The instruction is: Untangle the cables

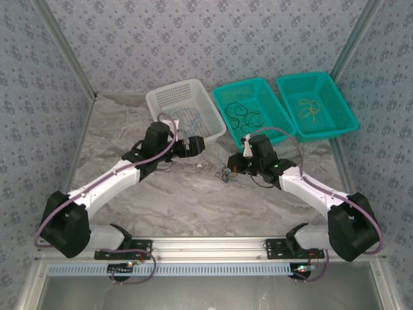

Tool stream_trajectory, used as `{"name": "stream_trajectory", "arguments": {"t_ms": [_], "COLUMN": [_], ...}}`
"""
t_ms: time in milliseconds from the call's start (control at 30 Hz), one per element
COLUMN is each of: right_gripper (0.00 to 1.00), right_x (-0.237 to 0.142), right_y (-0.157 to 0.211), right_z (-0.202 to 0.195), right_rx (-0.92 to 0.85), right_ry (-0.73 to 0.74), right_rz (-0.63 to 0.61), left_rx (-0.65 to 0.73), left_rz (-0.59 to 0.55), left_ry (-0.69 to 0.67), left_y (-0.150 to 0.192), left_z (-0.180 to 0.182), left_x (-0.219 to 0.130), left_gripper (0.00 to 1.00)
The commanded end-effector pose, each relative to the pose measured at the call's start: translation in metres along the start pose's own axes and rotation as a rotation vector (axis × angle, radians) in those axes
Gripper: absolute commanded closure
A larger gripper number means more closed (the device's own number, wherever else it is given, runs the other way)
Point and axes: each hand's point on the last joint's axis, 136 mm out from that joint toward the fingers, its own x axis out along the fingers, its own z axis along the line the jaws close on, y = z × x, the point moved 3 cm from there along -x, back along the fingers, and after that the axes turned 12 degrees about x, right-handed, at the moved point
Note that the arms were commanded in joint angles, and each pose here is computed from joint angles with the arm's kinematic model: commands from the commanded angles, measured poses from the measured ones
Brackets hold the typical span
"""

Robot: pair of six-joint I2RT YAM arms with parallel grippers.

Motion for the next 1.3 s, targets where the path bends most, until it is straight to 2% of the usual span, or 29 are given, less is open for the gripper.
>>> {"name": "stream_trajectory", "arguments": {"t_ms": [0,100,267,367,467,600,733,867,1100,1200,1267], "right_gripper": [1.0,1.0,1.0,1.0,1.0,1.0,1.0,1.0,1.0,1.0,1.0], "right_x": [-0.002,-0.003,-0.003,-0.005,-0.007,-0.01,-0.017,-0.022,-0.025,-0.026,-0.027], "right_y": [-0.012,-0.015,-0.019,-0.022,-0.019,-0.012,-0.008,-0.006,-0.002,-0.001,0.0], "right_z": [0.029,0.037,0.047,0.053,0.064,0.069,0.075,0.078,0.084,0.086,0.086], "right_rx": [-0.02,-0.016,0.039,0.072,0.036,-0.049,-0.123,-0.15,-0.174,-0.18,-0.183], "right_ry": [-0.102,-0.13,-0.179,-0.208,-0.257,-0.28,-0.307,-0.331,-0.371,-0.379,-0.38], "right_rz": [-0.027,-0.033,-0.035,-0.04,-0.011,0.029,0.034,0.031,0.029,0.025,0.023], "left_rx": [0.099,0.151,0.336,0.409,0.422,0.366,0.212,0.064,-0.042,-0.071,-0.089], "left_rz": [-0.038,-0.032,-0.035,-0.062,-0.081,-0.091,-0.052,-0.039,-0.015,-0.002,0.002], "left_ry": [0.161,0.248,0.192,0.17,0.15,0.157,0.162,0.185,0.253,0.222,0.218], "left_y": [-0.005,-0.001,0.009,0.015,0.017,0.012,0.005,0.004,0.003,0.006,0.008], "left_z": [-0.026,-0.041,-0.06,-0.066,-0.065,-0.063,-0.048,-0.036,-0.04,-0.032,-0.028], "left_x": [-0.011,-0.016,-0.02,-0.019,-0.014,-0.011,-0.004,0.004,0.02,0.028,0.031], "left_gripper": [0.0,0.01,0.01,0.09,0.17,0.19,0.27,0.25,0.23,0.29,0.38]}}
